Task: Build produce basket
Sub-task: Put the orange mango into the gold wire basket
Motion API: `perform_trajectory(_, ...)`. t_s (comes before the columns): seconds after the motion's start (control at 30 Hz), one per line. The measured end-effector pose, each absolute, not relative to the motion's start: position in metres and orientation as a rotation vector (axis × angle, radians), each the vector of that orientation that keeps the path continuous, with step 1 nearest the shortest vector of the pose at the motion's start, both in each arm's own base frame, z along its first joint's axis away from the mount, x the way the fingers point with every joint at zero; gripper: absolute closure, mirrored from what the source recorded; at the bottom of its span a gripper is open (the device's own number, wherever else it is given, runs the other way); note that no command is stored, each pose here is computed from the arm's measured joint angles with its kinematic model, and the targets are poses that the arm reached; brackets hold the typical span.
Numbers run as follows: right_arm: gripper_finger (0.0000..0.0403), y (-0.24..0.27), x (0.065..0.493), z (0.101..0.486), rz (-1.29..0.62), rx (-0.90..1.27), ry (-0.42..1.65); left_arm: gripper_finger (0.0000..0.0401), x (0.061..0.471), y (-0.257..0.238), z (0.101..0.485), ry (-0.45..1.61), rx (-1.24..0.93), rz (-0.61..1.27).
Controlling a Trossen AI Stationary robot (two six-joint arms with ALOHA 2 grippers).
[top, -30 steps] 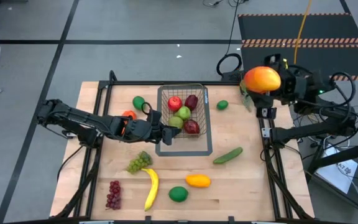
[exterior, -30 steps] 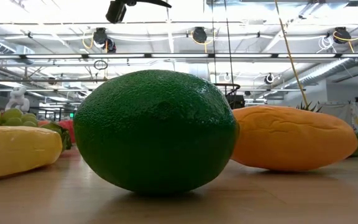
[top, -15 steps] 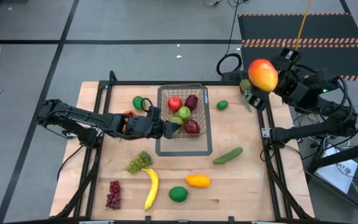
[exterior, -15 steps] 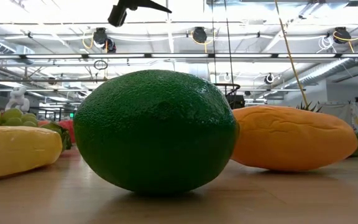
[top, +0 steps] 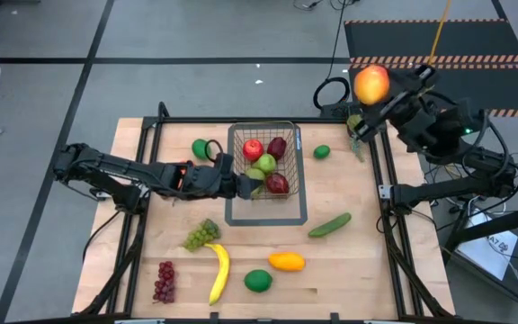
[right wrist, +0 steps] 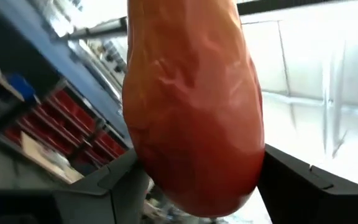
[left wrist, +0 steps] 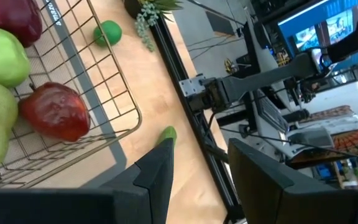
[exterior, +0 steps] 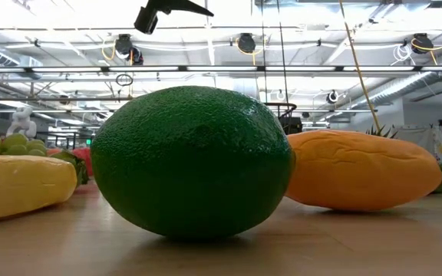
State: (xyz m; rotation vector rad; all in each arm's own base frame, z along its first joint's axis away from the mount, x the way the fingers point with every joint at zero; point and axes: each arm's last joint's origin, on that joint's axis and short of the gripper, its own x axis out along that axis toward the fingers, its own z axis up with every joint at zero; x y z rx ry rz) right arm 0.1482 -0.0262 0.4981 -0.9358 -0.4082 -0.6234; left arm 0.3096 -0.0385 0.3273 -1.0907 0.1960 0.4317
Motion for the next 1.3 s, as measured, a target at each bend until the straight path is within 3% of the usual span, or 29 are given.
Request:
perform_trajectory(0.27, 0.0151, -0.028, 0.156, 0.49, -0.688, -1.394, -0.181, 0.0249, 0.31, -0.039, 0.327, 0.196, -1.13, 0.428)
perform_trajectory(0.57, 0.0151, -0.028, 0.18, 0.481, -0.69, -1.682, -0.015, 0.0249, 0.31, -0.039, 0.327, 0.199, -1.14, 0.425)
perform_trajectory(1.3, 0.0151, -0.014, 0.19, 0.476, -0.66, -1.56, -0.015, 0.0249, 0.309, -0.038, 0.325, 0.218, -1.116, 0.438)
